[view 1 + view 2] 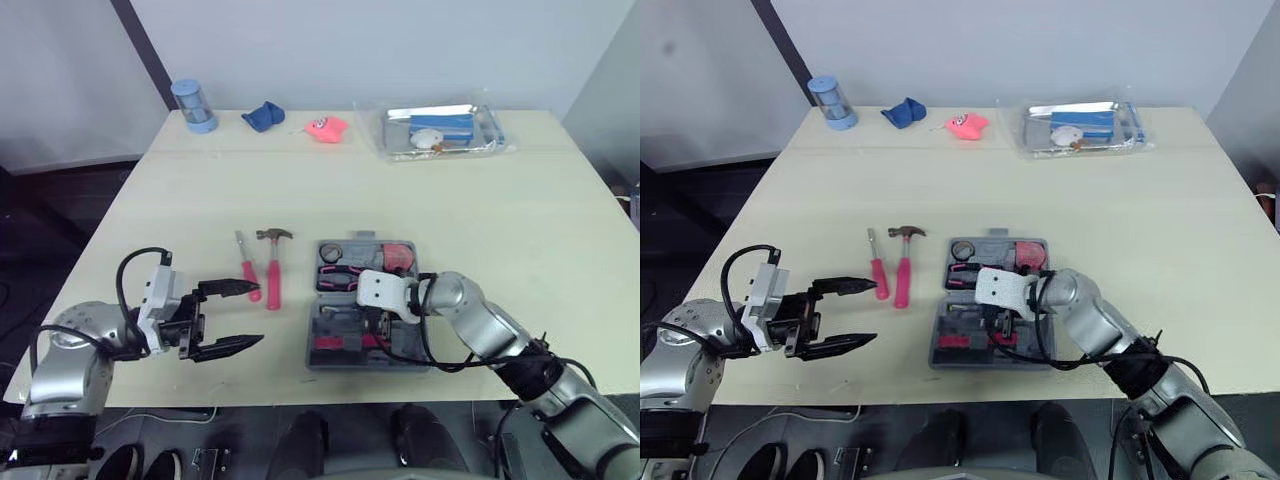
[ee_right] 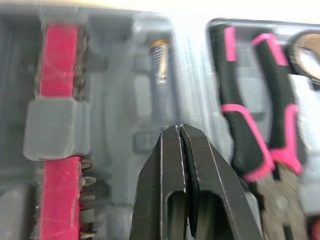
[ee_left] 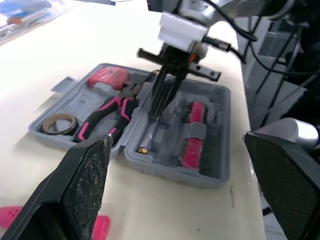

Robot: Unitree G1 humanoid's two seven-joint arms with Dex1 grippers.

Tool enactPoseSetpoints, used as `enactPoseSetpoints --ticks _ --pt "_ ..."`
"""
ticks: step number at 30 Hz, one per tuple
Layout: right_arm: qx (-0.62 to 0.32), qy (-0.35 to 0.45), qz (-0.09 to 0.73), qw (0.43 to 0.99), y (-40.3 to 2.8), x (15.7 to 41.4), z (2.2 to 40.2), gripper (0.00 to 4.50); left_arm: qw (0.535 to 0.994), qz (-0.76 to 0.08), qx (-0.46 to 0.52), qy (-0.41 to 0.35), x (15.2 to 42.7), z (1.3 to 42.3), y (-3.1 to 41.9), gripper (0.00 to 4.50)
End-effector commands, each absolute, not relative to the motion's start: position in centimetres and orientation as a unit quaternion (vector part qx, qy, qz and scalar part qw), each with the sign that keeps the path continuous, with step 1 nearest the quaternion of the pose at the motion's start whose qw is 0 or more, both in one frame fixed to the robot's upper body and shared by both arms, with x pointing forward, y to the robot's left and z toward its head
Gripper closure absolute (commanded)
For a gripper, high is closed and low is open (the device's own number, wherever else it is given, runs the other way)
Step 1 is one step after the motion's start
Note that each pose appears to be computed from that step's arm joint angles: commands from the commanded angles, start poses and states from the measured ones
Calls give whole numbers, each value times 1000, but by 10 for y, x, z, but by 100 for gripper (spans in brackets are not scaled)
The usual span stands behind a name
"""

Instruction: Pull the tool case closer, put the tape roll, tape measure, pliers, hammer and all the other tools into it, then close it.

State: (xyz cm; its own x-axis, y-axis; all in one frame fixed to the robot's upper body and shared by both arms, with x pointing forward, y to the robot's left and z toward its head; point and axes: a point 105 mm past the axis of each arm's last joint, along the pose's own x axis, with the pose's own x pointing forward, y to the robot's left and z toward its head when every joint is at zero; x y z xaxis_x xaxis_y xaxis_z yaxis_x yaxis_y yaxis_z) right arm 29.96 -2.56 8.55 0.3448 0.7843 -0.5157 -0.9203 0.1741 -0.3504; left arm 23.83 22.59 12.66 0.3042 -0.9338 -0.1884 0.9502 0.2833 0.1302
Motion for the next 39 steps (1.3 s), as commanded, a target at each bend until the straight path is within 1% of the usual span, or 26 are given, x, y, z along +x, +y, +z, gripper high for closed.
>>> enactPoseSetpoints --ticks 1,3,4,6,7,11,14,15,16,18,20,22,24,25,26,32,39 --pt "-261 13 537 802 -37 302 133 444 820 -562 108 15 240 136 232 0" --pt "-235 -4 522 820 -48 301 139 444 829 -549 110 17 242 135 236 0" --pt "-211 -15 514 832 -58 298 142 444 842 -527 113 24 246 132 242 0" --pt "-155 -7 469 869 -90 292 138 444 874 -477 95 24 250 127 253 0" --pt "-142 4 450 882 -105 288 133 444 883 -460 90 26 250 124 257 0" --pt "-137 23 383 913 -163 274 114 444 910 -407 66 27 248 115 269 0" --pt "-111 27 357 927 -187 264 109 444 922 -382 56 28 247 111 276 0" --pt "-96 36 340 935 -204 254 101 444 930 -364 48 37 243 105 283 0" --pt "-86 48 320 942 -221 245 94 422 937 -345 41 42 240 100 289 0" --pt "-71 63 301 949 -240 230 85 368 945 -321 32 51 235 93 297 0" --pt "-58 70 292 952 -252 219 79 267 951 -304 23 56 232 89 303 0" --pt "-49 74 283 955 -260 211 74 176 955 -290 14 61 227 84 308 0" --pt "-43 79 274 958 -268 204 70 56 958 -278 6 68 223 79 312 0" --pt "-41 80 272 958 -270 201 68 13 959 -274 4 70 221 78 314 0" --pt "-36 79 265 960 -273 198 68 4 961 -268 1 71 219 77 316 0" --pt "-28 89 241 966 -289 185 58 4 966 -247 -2 81 211 72 327 0" --pt "-24 89 238 967 -292 182 57 4 966 -247 -7 78 210 71 322 0"
